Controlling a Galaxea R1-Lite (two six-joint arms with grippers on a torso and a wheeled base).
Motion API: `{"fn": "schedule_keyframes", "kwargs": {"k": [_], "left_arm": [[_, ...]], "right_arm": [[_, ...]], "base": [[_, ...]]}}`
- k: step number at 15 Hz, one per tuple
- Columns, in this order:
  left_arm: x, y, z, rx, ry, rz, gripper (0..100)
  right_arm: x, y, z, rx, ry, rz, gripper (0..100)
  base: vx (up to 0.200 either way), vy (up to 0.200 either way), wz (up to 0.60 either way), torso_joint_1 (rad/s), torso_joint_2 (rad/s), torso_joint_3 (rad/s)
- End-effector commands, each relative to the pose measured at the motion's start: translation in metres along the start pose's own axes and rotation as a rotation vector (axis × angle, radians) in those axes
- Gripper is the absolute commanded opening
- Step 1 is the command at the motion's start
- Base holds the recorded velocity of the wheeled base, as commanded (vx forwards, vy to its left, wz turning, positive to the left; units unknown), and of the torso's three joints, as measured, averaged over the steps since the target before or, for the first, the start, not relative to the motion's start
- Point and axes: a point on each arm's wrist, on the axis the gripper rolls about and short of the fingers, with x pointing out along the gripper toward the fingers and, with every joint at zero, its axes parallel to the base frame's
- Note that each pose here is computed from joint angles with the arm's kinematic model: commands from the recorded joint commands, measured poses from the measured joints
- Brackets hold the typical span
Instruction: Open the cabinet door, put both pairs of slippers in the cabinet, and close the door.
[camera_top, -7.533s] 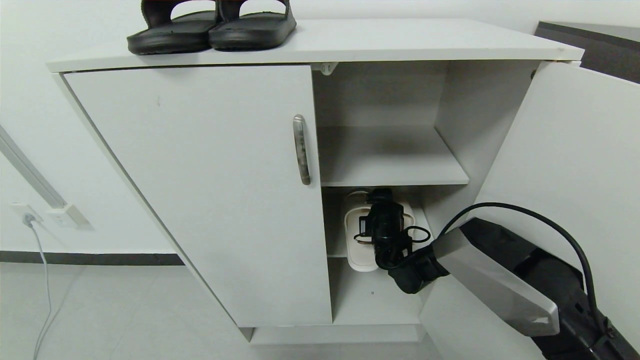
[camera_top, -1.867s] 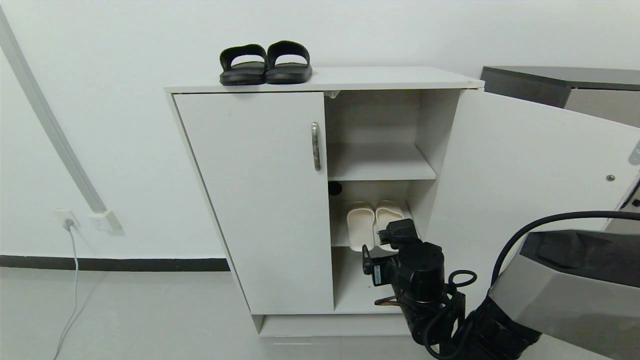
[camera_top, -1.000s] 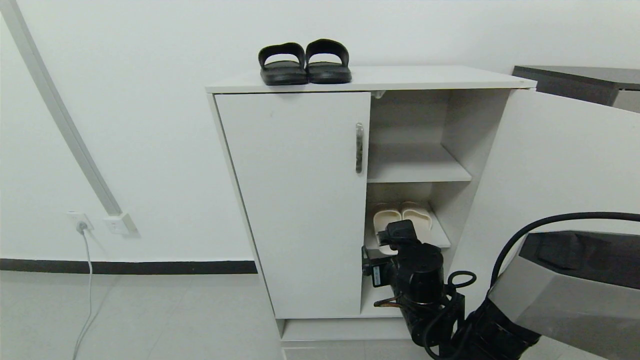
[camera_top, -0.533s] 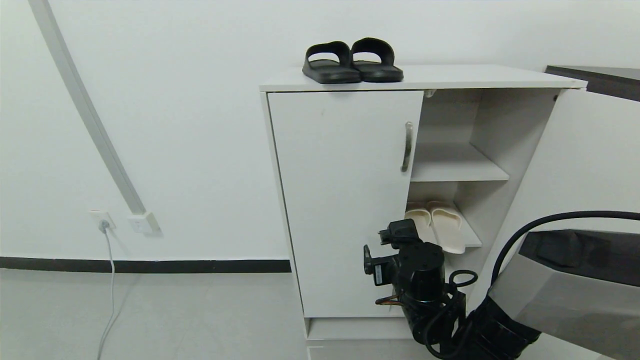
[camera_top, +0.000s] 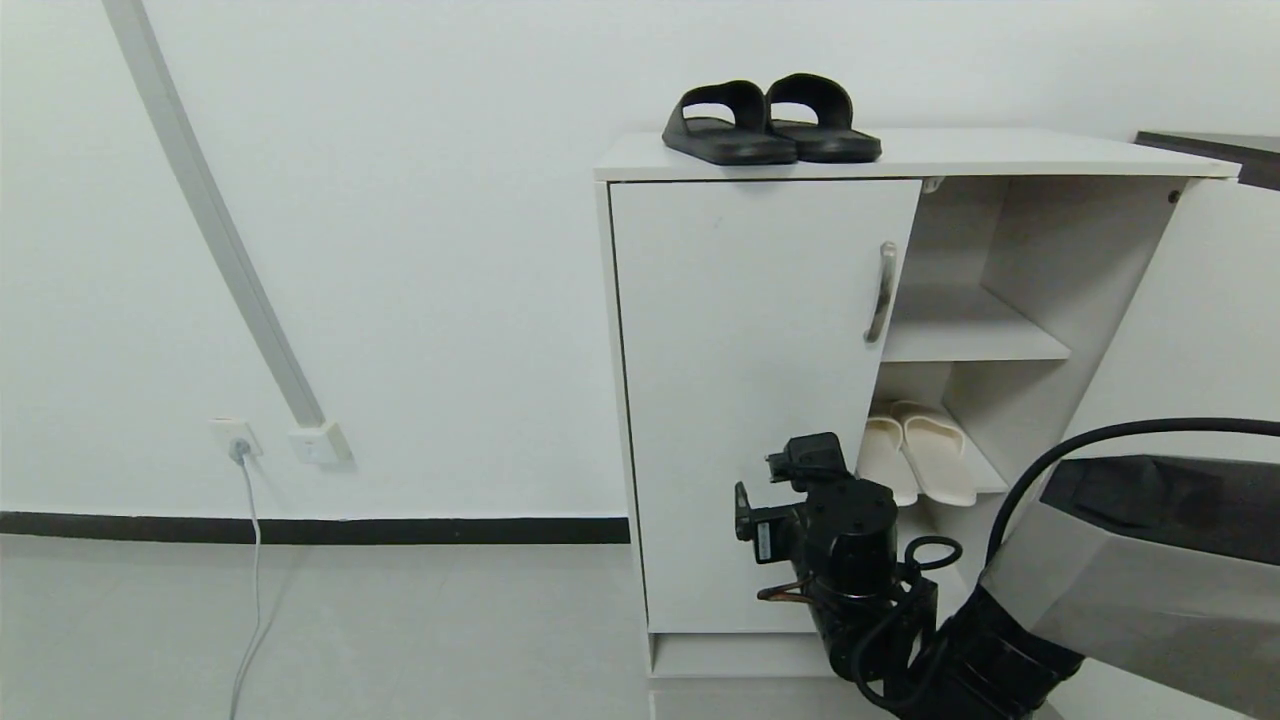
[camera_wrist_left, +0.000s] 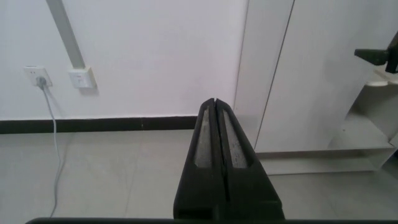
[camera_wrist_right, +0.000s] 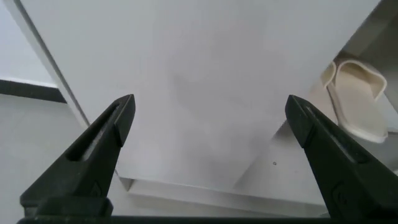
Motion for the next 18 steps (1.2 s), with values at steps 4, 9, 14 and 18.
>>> {"fn": "schedule_keyframes", "kwargs": {"k": [4,9,14,18], "left_arm": [[0.000,0.000,0.000,0.000,0.001,0.000,0],[0.000,0.000,0.000,0.000,0.001,0.000,0],[0.000,0.000,0.000,0.000,0.001,0.002,0],[0.000,0.000,0.000,0.000,0.001,0.002,0]], "right_arm": [[0.004,-0.005,0.000,0.005,-0.003,-0.021,100],[0.009,-0.015,0.000,-0.018,-0.001,-0.061,100],[0.009,-0.018,0.000,-0.030,-0.006,-0.065,100],[0.008,-0.017,0.000,-0.050,-0.006,-0.064,100]], "base": [[0.000,0.000,0.00,0.000,0.00,0.000],[0.000,0.000,0.00,0.000,0.00,0.000],[0.000,0.000,0.00,0.000,0.00,0.000],[0.000,0.000,0.00,-0.001,-0.01,-0.014]]}}
